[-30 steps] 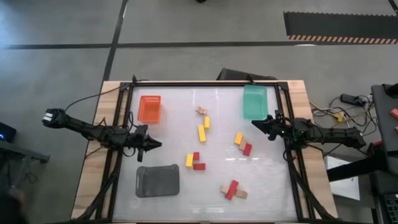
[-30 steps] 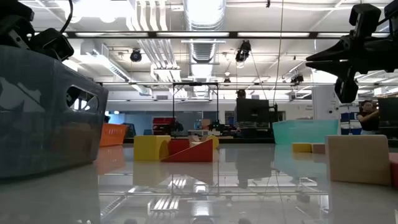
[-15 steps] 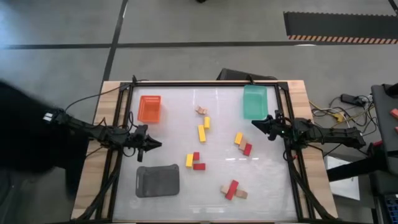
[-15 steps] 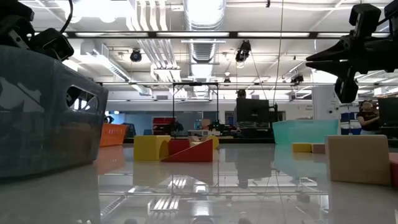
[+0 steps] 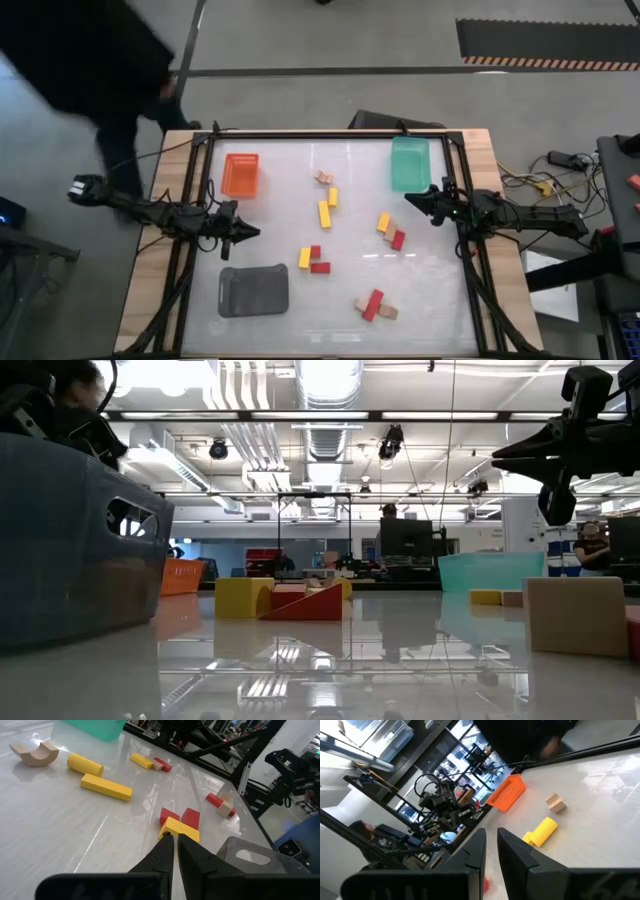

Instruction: Sort & place blocks by color

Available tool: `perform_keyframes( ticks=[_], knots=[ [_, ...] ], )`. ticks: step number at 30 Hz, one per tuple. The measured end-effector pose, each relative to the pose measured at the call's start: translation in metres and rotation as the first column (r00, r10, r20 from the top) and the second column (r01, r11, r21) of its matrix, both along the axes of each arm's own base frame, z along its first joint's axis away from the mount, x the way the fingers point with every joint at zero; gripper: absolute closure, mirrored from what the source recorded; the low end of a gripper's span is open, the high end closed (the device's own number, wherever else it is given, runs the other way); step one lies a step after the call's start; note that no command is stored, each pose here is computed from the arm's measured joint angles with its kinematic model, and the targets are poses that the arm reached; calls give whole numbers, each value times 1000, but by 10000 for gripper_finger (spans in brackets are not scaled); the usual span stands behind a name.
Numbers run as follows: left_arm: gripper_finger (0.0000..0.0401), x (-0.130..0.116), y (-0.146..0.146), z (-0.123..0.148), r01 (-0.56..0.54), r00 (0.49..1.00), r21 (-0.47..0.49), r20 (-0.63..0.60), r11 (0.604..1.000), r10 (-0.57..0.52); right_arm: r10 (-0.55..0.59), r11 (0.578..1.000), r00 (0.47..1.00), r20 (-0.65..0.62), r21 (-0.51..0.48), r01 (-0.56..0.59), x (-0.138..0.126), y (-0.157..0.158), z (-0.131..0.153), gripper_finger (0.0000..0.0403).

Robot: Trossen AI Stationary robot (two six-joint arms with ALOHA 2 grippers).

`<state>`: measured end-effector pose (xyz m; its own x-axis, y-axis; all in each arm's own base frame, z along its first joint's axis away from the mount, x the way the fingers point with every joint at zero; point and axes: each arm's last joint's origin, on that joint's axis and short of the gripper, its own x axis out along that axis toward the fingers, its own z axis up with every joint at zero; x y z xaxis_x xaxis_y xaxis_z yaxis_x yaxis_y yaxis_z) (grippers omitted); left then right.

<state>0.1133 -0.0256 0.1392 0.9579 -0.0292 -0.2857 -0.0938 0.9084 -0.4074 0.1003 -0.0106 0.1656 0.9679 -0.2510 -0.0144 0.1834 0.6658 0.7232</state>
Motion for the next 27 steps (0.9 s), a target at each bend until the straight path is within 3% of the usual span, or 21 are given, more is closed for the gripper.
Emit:
perform_keyframes(
  ticks=[5,10,15,20,24,27],
  knots=[
    [393,0,0,0,0,1000,0,0,1000,0,-4,1000,999,33,0,4,0,0,3,364],
    [393,0,0,1,-10,1000,-1,14,1000,10,-20,995,978,207,99,0,-1,0,17,364],
    [393,4,0,20,-27,979,-113,199,993,49,-35,999,932,362,38,23,-6,-1,34,364],
    [393,2,1,48,-17,884,-165,459,986,92,-105,991,902,419,-33,131,-10,-3,45,364],
    [393,-4,3,70,-24,757,-131,645,991,104,-116,979,889,442,-98,176,-14,-3,63,364],
    [393,-8,4,82,-60,688,-79,719,995,98,-129,968,886,445,-138,210,-16,-3,78,364]
  ],
)
